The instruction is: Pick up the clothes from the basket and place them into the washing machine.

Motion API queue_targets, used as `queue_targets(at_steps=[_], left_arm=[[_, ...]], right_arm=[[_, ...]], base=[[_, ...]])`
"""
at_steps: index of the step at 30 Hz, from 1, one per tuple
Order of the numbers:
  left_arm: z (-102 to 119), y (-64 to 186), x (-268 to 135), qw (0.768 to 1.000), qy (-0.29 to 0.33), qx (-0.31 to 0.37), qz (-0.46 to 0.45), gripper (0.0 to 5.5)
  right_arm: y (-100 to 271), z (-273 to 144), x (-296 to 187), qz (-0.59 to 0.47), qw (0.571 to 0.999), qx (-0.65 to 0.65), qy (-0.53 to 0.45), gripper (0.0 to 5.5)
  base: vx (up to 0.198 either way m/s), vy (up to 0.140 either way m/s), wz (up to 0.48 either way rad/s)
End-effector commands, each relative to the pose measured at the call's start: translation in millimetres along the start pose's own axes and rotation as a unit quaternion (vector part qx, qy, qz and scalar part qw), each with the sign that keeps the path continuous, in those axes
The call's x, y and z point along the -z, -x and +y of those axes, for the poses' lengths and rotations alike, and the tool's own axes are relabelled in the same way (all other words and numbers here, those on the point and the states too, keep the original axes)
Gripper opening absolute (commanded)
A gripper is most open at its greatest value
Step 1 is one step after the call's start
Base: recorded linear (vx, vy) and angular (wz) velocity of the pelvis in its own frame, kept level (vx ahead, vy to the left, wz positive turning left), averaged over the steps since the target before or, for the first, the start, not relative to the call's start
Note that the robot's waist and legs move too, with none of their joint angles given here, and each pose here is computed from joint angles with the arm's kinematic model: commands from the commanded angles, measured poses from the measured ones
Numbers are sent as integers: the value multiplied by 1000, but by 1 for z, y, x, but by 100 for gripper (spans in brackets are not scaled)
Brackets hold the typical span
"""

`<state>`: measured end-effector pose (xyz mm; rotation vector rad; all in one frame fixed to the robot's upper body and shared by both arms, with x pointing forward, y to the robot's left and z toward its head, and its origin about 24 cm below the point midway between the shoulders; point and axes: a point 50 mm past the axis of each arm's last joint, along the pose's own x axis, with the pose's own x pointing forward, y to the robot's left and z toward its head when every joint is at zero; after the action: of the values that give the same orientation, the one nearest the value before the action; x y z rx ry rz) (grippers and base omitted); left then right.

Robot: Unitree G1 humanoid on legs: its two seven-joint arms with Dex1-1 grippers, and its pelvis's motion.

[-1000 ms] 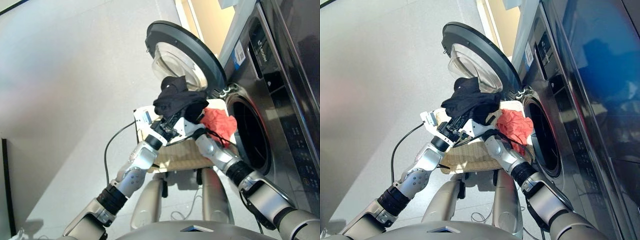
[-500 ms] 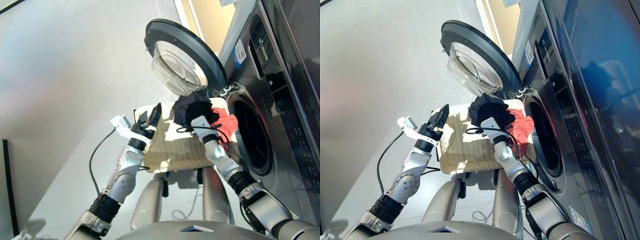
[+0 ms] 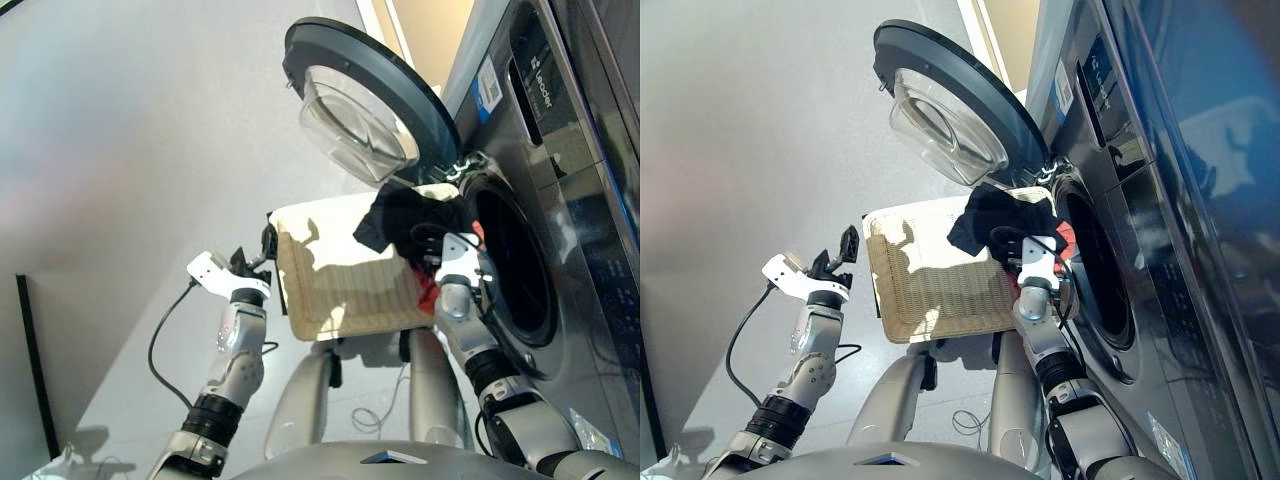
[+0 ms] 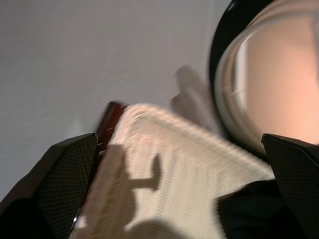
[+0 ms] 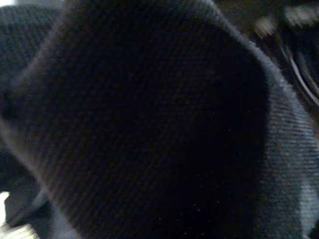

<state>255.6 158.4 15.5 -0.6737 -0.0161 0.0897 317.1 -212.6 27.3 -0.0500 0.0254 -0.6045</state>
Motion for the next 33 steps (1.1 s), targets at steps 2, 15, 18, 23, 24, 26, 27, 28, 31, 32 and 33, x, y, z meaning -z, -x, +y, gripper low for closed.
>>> queue_targets(at_steps=[2,15,18,23,24,26,27,28,31,32,33], left_arm=[[-7,-10,-32,996,-33,29,-79,550],[-14,-12,-41,993,-66,71,-69,550],[-17,-11,-40,992,-70,89,-64,550],[-23,-16,-41,991,-71,96,-68,550],[-23,-17,-41,990,-71,96,-69,550],[-22,-19,-40,992,-67,88,-67,550],[-21,-20,-40,992,-65,85,-68,550],[-21,-20,-40,992,-66,85,-67,550],[-17,-22,-38,994,-59,69,-67,550],[-16,-23,-38,994,-57,69,-66,550],[-15,-23,-37,994,-57,69,-63,550]], right_arm=[[-25,-7,-54,-65,982,99,-149,0],[-85,-84,-173,-158,885,271,-344,0],[-89,-130,-221,-237,875,316,-279,0],[-86,-153,-253,-290,861,347,-234,0],[-86,-153,-253,-290,861,347,-234,0],[-88,-161,-234,-256,857,383,-232,0],[-88,-161,-227,-245,857,388,-236,0],[-88,-161,-225,-243,857,388,-236,0],[-93,-142,-190,-193,887,342,-242,550],[-96,-136,-175,-165,904,314,-240,550],[-98,-130,-164,-144,915,295,-235,550]], base=[[0,0,0],[16,-3,7],[0,0,0],[0,0,0],[0,0,0],[0,0,0],[0,0,0],[0,0,0],[0,0,0],[0,0,0],[0,0,0]])
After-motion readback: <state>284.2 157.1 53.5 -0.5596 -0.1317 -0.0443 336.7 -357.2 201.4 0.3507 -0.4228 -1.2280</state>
